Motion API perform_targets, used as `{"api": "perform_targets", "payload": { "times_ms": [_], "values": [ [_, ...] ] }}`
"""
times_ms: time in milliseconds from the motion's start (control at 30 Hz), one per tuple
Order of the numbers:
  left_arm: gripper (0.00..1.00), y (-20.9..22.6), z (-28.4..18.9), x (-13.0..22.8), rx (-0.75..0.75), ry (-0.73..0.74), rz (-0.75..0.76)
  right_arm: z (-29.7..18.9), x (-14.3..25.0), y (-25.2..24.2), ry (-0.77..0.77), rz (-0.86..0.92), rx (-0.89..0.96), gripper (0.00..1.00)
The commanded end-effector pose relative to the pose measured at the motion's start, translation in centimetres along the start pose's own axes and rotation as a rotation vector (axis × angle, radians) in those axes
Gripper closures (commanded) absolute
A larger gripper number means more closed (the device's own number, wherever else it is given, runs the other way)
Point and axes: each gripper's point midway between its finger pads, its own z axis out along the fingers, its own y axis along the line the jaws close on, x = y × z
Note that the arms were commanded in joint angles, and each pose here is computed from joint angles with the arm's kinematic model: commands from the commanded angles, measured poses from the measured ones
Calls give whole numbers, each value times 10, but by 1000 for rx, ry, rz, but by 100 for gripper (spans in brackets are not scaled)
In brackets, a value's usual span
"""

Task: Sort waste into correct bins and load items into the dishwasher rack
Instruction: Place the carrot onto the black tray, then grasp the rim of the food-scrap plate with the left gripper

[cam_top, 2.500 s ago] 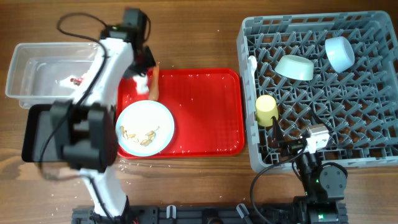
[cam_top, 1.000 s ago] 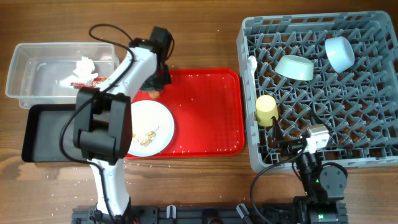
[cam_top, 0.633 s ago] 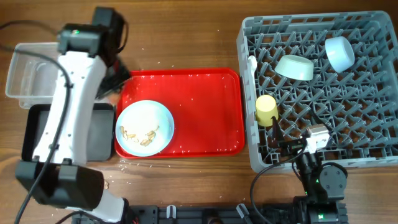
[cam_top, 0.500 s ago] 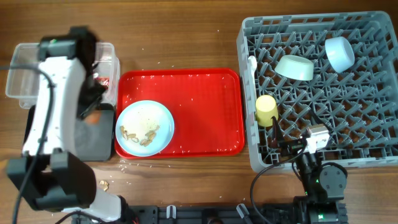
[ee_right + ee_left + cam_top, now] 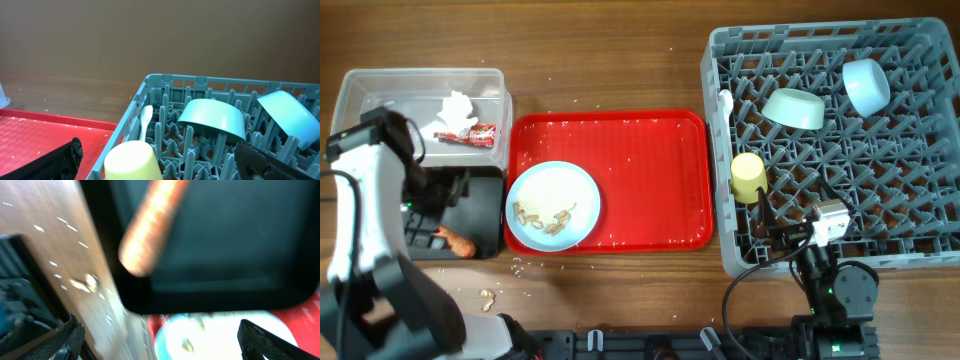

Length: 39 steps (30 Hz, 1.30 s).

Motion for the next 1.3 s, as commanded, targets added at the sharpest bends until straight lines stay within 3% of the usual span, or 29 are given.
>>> {"api": "perform_targets", "payload": {
  "times_ms": [0,67,100,233,433,467,533,567,600,733,1033,1267],
  "values": [
    [2,-43,-32,67,184,-60,376,-1,-3,2,-14,17,-14,0],
    [8,-71,-31,116,208,-171,697,-1,-3,2,-14,18,-14,0],
    [16,-79,-25,139,166,-278,832,-1,-3,2,-14,17,-14,0],
    [43,-91,10,195,14,-494,1129,-1,-3,2,-14,17,-14,0],
    [54,-89,81,214,-192,-462,1230,-1,-3,2,-14,18,-14,0],
    [64,-91,91,213,-208,-459,1230,-1,-3,2,-14,18,-14,0],
    [67,-96,106,214,-221,-458,1231,-1,-3,2,-14,17,-13,0],
    [88,-100,114,215,-214,-458,1231,-1,-3,2,-14,17,-13,0],
    [96,-103,114,216,-204,-461,1230,-1,-3,2,-14,17,-14,0],
    [96,-108,102,215,-210,-456,1245,-1,-3,2,-14,17,-13,0],
    [96,-149,11,237,-89,-491,1399,-1,-3,2,-14,17,-13,0],
    [96,-169,-62,220,-6,-508,1338,-1,-3,2,-14,17,-14,0]
  ]
}}
